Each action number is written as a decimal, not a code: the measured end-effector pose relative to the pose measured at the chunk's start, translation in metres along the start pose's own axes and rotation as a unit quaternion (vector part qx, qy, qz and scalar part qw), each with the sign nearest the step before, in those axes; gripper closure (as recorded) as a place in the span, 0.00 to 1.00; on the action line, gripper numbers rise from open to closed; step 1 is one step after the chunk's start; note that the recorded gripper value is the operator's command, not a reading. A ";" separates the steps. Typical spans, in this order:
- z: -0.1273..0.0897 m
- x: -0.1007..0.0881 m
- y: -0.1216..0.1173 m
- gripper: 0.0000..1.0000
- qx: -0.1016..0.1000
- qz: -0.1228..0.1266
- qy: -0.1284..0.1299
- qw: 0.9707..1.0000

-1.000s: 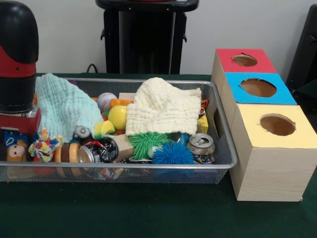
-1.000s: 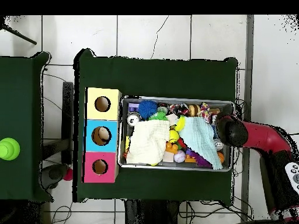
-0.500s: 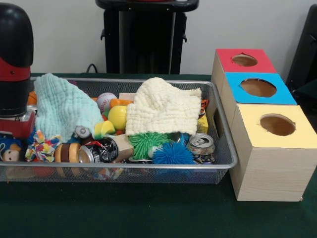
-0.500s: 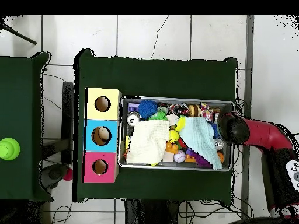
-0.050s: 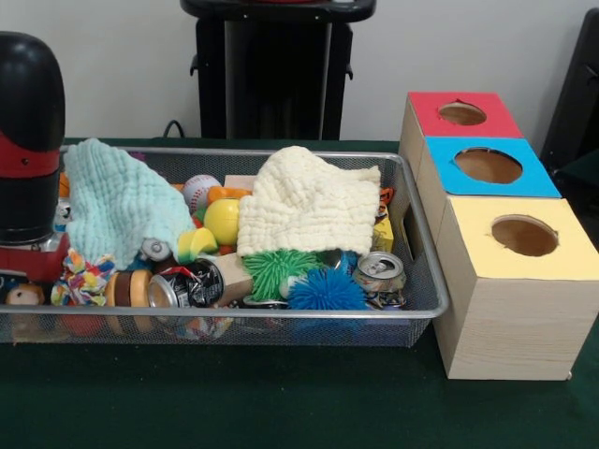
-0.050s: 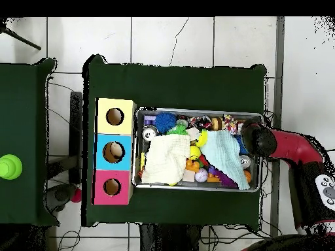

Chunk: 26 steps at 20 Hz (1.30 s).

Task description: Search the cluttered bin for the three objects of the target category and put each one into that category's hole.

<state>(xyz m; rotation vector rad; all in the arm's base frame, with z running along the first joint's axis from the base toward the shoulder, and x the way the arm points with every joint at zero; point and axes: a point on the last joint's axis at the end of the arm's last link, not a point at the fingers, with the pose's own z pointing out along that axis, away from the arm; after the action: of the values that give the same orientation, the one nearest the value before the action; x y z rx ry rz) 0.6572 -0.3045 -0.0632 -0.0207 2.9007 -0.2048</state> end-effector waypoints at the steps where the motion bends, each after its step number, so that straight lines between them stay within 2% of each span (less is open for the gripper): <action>1: 0.000 0.000 0.000 0.00 -0.001 0.000 0.002 1.000; 5: 0.000 -0.004 -0.001 0.00 -0.006 0.004 0.017 1.000; 6: 0.002 -0.006 -0.005 1.00 -0.006 0.008 0.027 1.000; 19: 0.003 -0.009 -0.008 1.00 -0.019 0.024 0.052 0.998; 22: 0.000 -0.004 -0.010 1.00 -0.027 0.034 0.072 0.996; 26: -0.007 0.007 -0.010 1.00 -0.044 0.045 0.114 0.991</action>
<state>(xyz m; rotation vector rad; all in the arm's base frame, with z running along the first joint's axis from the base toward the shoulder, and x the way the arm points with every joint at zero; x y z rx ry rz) 0.6487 -0.3137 -0.0571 0.1280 3.1280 -0.0670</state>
